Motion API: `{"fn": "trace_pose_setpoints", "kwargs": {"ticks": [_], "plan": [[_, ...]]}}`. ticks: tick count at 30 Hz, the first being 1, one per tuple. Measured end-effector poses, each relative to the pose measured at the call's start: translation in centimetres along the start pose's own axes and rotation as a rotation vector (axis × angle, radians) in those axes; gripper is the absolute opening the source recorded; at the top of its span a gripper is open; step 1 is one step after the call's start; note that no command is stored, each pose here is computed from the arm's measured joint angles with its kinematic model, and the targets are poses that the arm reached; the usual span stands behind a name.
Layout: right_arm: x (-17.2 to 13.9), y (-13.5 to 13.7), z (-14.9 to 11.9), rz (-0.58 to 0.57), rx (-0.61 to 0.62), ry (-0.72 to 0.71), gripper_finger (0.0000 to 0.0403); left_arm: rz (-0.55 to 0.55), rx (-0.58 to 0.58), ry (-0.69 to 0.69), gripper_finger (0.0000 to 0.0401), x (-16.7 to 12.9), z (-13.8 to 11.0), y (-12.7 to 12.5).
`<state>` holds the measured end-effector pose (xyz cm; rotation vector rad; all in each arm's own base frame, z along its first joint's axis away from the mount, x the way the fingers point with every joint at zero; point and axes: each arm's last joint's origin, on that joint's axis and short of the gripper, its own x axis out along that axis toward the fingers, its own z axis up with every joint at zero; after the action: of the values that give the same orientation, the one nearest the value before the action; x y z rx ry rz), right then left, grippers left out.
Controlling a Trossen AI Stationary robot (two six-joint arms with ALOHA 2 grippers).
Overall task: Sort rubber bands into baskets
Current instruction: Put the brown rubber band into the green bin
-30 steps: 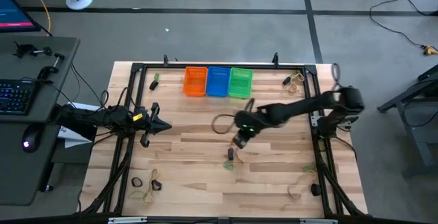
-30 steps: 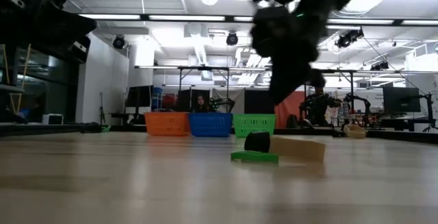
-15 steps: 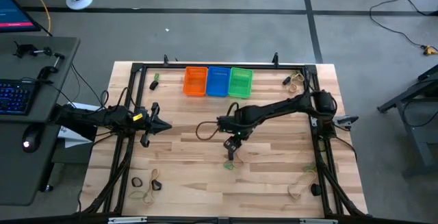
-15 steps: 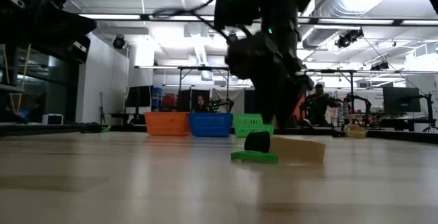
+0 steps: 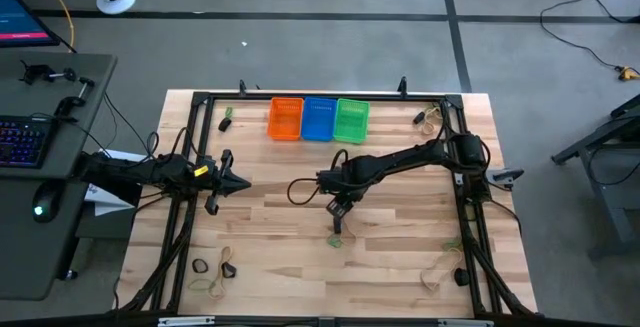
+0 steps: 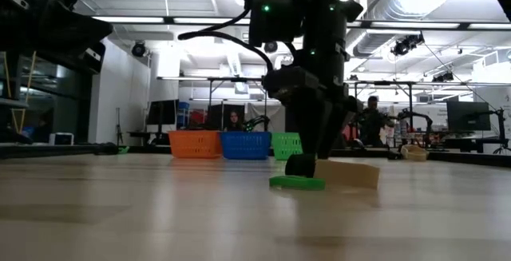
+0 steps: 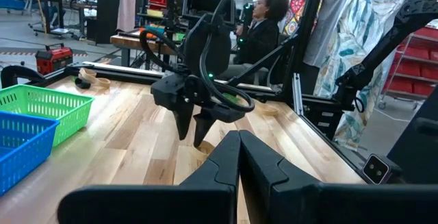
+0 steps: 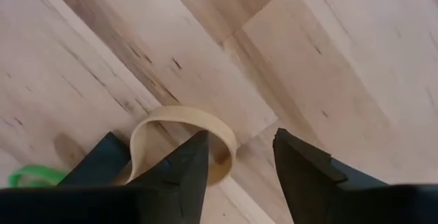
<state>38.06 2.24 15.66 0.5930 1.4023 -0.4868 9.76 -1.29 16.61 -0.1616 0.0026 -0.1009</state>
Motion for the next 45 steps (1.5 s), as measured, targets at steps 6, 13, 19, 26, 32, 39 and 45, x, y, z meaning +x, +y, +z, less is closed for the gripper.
{"fn": "trace_pose_setpoints", "kwargs": {"ticks": [6, 13, 19, 26, 32, 39, 45], "plan": [[0.5, 0.2, -0.1, 0.042, -0.034, 0.049, 0.014, 0.0, 0.0, 0.0, 0.0001, 0.0, 0.0, 0.0], [1.6, 0.2, 0.0, 0.023, -0.088, 0.058, 0.0116, 0.0, 0.0, 0.0, 0.0001, 0.0, 0.0, 0.0], [-2.0, 0.0, -0.2, 0.07, -0.166, 0.001, 0.0013, 0.0, 0.0, 0.001, 0.0001, 0.0, 0.0, 0.0], [-13.2, -1.8, 0.2, 0.283, -0.261, -0.324, 0.0002, 0.0, 0.0, 0.0, 0.0001, 0.0, 0.0, 0.0], [-15.5, -4.1, -1.1, 0.277, -0.128, -0.297, 0.0004, 0.0, 0.0, -0.001, 0.0001, 0.0, 0.0, 0.0], [-9.2, -1.9, -2.0, 0.252, -0.134, -0.146, 0.0036, 0.0, 0.0, 0.0, 0.0001, 0.0, 0.0, 0.0], [-4.1, -0.5, -1.5, 0.176, -0.173, -0.056, 0.0136, 0.0, 0.0, 0.0, 0.0001, 0.0, 0.0, 0.0]]}}
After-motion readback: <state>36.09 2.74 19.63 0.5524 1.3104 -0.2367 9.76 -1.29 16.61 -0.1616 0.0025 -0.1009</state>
